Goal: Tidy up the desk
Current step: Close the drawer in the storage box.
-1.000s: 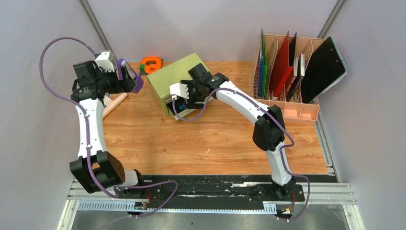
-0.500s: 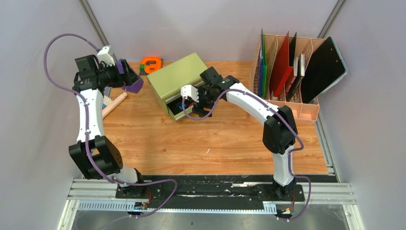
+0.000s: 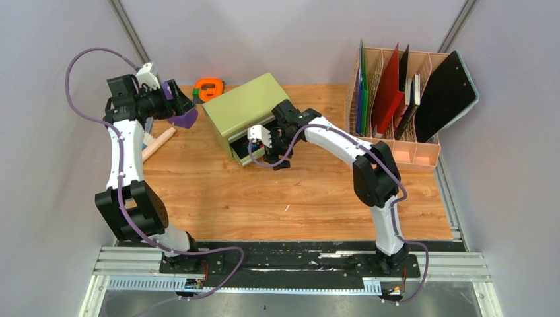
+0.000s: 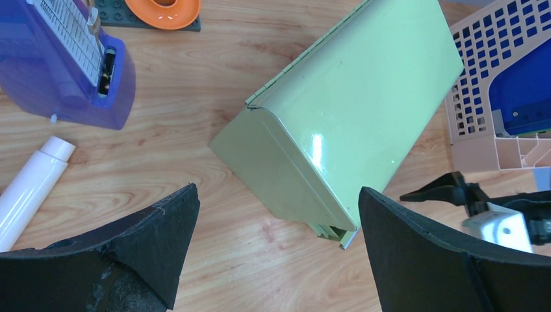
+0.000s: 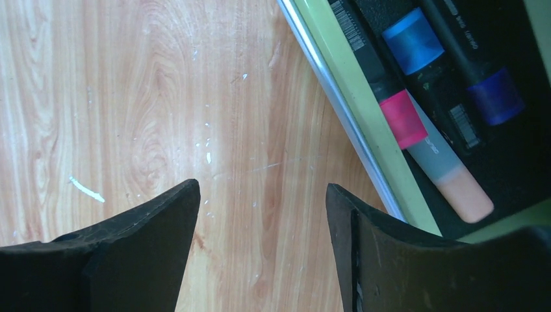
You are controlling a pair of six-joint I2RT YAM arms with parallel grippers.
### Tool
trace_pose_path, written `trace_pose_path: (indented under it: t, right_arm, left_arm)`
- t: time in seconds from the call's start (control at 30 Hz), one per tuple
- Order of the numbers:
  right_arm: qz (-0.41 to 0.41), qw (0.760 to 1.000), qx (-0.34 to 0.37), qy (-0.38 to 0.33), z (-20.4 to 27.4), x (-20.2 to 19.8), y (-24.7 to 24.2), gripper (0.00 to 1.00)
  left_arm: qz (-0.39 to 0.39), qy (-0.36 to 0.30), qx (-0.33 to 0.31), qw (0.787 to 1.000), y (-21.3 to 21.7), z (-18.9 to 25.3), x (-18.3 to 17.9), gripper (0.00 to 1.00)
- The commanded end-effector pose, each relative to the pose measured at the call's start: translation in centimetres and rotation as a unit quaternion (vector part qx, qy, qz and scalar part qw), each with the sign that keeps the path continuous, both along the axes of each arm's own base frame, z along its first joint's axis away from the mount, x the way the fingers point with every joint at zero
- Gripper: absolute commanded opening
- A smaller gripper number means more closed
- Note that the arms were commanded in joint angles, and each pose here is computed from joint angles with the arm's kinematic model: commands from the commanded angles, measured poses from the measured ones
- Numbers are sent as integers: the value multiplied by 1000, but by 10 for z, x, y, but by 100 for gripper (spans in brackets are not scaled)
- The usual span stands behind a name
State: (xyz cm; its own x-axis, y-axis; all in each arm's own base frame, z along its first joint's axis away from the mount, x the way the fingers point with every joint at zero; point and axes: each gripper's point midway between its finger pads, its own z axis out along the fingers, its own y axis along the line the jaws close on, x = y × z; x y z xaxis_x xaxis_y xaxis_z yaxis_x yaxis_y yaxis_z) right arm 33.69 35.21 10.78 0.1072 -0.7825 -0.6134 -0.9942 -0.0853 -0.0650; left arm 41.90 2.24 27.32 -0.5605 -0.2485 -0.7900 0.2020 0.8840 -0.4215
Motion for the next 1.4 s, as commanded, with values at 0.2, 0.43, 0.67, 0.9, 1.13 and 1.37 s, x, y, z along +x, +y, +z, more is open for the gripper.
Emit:
trace_pose_path:
  t: [0.2, 0.43, 0.67, 0.9, 1.13, 1.37]
  right_arm:
    - [14, 1000, 7, 0, -19, 22, 26, 71]
    - [-13, 999, 26, -27, -21, 44, 39, 70]
    - [-50, 993, 67, -79, -22, 67, 52, 70]
    - [-85, 983, 112, -121, -17, 82, 64, 70]
    - [-120, 975, 139, -126, -9, 92, 77, 70]
    - [-122, 975, 151, -111, -12, 88, 92, 70]
  left_arm:
    - [-7, -27, 5, 1000, -2, 13, 7, 100]
    - [-6, -22, 3, 1000, -1, 7, 9, 100]
    - [-4, -14, 6, 1000, 1, 0, 11, 100]
    - [0, -11, 10, 1000, 3, -3, 13, 100]
    - [5, -8, 22, 1000, 7, -8, 14, 100]
    - [6, -2, 28, 1000, 9, -14, 13, 100]
